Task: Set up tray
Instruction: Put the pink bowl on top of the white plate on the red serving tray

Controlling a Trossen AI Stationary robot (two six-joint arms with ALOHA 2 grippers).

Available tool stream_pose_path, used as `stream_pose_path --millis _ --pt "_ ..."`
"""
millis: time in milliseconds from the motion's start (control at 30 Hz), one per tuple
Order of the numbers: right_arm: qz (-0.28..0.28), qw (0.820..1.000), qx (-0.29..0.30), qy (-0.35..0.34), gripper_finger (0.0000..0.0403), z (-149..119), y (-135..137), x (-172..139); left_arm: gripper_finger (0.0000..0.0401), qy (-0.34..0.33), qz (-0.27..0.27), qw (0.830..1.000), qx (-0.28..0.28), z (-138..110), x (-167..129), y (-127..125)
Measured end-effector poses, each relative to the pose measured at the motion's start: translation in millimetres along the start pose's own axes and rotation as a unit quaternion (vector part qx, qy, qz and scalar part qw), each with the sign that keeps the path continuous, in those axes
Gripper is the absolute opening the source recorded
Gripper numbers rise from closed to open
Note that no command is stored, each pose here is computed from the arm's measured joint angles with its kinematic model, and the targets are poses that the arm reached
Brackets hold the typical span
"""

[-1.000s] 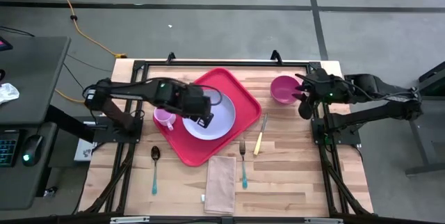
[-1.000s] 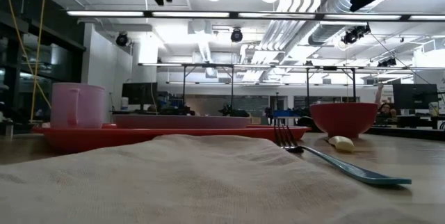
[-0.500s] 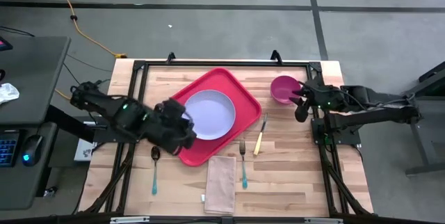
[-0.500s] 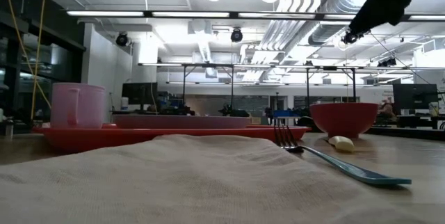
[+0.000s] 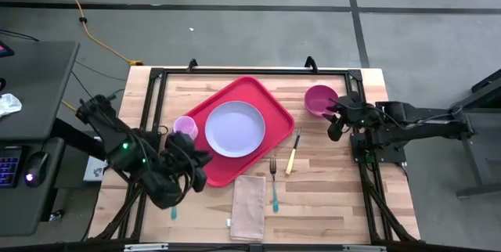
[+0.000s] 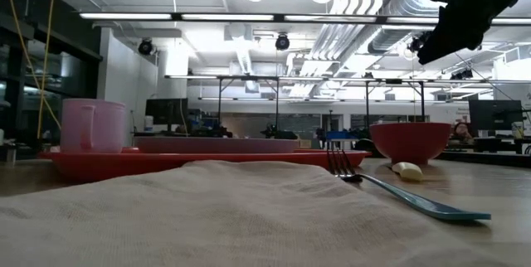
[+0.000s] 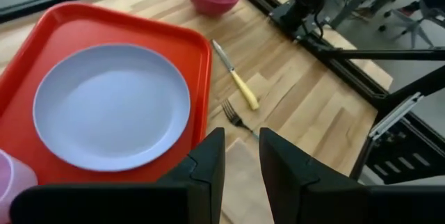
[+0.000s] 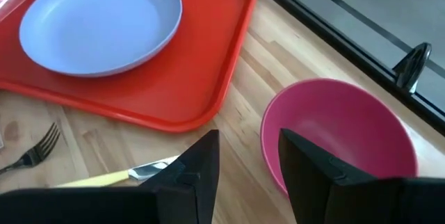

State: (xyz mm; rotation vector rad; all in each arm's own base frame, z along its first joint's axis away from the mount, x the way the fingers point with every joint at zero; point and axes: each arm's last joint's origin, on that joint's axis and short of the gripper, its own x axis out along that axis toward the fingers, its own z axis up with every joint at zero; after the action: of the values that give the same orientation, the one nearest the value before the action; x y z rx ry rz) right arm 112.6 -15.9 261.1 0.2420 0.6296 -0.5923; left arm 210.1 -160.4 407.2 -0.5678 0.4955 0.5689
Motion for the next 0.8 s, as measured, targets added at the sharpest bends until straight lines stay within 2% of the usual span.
stream_pose_path --millis 167,500,667,800 --pt "-0.003 1.0 0.002 -0.002 0.0126 0.2 -0.1 0.0 0.0117 0.005 0.015 1.0 -0.015 -23.5 11.9 3.3" --pt "-0.005 1.0 0.005 -0.002 0.0126 0.1 -0.3 0.0 0.0117 0.024 0.006 0.999 -0.03 -61.7 43.8 5.1" --pt "0.003 1.0 0.005 0.001 0.0126 0.0 0.2 0.0 0.0117 0.009 -0.01 0.999 -0.04 -67.2 52.6 13.5" --pt "0.011 1.0 0.005 0.005 0.0126 -0.3 0.7 0.1 0.0117 0.021 -0.022 0.999 -0.02 -65.5 65.7 24.2"
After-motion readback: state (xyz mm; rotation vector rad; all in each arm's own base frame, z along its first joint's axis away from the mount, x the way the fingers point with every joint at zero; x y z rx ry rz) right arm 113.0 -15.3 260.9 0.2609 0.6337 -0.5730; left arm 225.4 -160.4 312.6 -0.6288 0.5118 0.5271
